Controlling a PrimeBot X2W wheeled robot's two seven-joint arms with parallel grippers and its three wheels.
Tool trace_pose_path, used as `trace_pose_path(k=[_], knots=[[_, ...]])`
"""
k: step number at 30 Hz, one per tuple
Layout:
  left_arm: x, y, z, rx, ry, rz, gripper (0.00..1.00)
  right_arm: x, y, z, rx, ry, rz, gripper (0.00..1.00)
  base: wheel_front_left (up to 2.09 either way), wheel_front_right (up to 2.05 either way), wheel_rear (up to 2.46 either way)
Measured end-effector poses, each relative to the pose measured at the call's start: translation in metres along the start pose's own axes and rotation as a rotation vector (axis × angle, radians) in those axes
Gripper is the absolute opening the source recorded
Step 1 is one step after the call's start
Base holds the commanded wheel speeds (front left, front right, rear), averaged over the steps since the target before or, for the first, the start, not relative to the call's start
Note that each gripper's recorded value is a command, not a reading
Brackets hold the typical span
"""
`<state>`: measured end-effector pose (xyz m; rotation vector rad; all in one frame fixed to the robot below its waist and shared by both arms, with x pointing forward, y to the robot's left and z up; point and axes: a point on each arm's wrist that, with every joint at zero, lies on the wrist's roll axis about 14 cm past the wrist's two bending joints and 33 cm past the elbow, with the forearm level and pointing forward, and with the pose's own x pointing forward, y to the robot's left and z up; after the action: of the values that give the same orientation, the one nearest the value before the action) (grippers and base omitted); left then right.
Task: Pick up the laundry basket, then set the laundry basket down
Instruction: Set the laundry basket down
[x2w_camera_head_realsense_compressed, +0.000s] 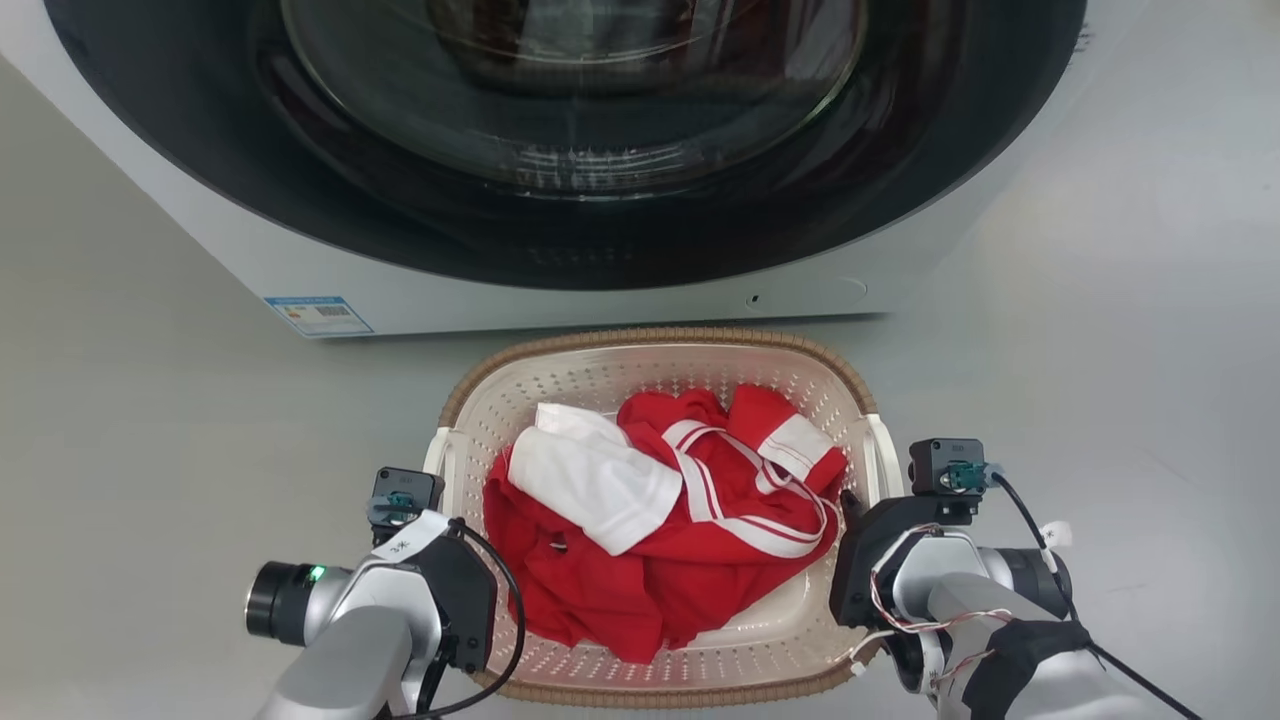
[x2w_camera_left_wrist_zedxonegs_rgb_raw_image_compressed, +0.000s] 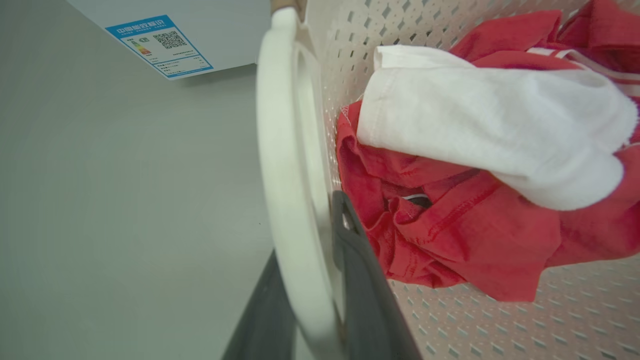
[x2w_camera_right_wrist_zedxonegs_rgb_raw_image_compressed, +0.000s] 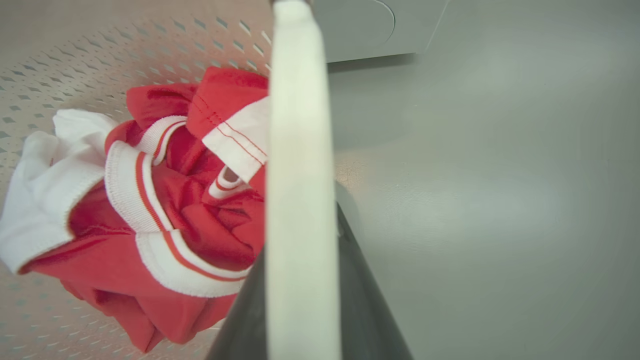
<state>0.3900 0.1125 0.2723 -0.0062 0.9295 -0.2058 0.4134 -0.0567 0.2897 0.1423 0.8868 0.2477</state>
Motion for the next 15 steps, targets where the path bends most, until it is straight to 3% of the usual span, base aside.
trace_pose_path(k=[15], knots=[[0.054,0.010,-0.010,-0.002,0.078,-0.004,0.00,0.062,-0.020,-0.013,-0.006,0.073,-0.024,0.00,0.00,0.00,0.00]])
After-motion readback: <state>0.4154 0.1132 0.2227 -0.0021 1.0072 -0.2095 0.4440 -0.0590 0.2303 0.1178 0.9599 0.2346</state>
